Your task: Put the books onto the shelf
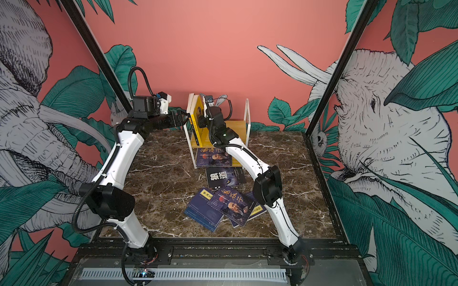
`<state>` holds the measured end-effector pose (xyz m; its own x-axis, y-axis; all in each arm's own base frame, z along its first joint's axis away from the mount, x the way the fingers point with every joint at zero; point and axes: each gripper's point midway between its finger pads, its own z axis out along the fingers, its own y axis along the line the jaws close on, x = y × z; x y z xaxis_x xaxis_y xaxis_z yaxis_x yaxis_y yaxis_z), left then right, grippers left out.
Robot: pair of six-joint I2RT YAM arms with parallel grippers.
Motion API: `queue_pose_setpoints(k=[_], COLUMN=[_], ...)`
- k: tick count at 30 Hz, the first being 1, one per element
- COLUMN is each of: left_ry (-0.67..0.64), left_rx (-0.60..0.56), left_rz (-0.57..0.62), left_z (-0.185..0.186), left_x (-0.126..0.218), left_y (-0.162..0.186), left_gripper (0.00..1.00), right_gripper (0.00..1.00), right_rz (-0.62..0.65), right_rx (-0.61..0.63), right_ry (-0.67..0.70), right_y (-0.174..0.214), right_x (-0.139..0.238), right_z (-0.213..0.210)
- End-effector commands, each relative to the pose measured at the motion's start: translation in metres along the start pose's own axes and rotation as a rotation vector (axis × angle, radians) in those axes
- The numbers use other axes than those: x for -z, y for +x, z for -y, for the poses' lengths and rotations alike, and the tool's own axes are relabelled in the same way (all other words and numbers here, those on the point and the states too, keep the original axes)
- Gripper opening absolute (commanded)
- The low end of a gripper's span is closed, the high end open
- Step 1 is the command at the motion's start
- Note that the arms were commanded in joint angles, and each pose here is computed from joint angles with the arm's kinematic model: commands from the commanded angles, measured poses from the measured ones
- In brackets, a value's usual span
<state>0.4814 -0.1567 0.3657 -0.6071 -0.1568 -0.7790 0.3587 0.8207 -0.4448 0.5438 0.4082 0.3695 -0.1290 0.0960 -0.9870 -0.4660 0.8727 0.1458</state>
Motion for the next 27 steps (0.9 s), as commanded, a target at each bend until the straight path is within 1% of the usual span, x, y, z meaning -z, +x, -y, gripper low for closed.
queue_pose_setpoints(k=[1,5,8,16,27], left_ry=[0.076,0.082,0.113,0.119,0.148], left_rx=[-0.011,0.005,0.029,0.004,0.034], left_rz=[0.045,0.046,0.038,0.013,-0.01], left_z=[0.031,0.033,0.039,0.052,0.066], left_x=[0.022,0.025,0.023,0.016,0.012], left_y=[-0.009,-0.008,-0.003,0.009,0.02], left_gripper=[0.92,0.92,0.92,0.92,0.91], right_gripper=[0.0,0.0,0.0,0.0,0.0], right_rz=[0.022,0.027,0.028,0.04,0.081], right_rx=[0.016,0.03,0.039,0.056,0.089], right_ry=[-0.048,-0.07,-0.078,-0.086,-0.087], right_y=[-0.007,-0.011,-0.015,-0.024,-0.049], right_x=[0.001,-0.001,-0.001,0.004,0.013], right_z=[-0.017,-0.024,-0.029,-0.034,-0.039])
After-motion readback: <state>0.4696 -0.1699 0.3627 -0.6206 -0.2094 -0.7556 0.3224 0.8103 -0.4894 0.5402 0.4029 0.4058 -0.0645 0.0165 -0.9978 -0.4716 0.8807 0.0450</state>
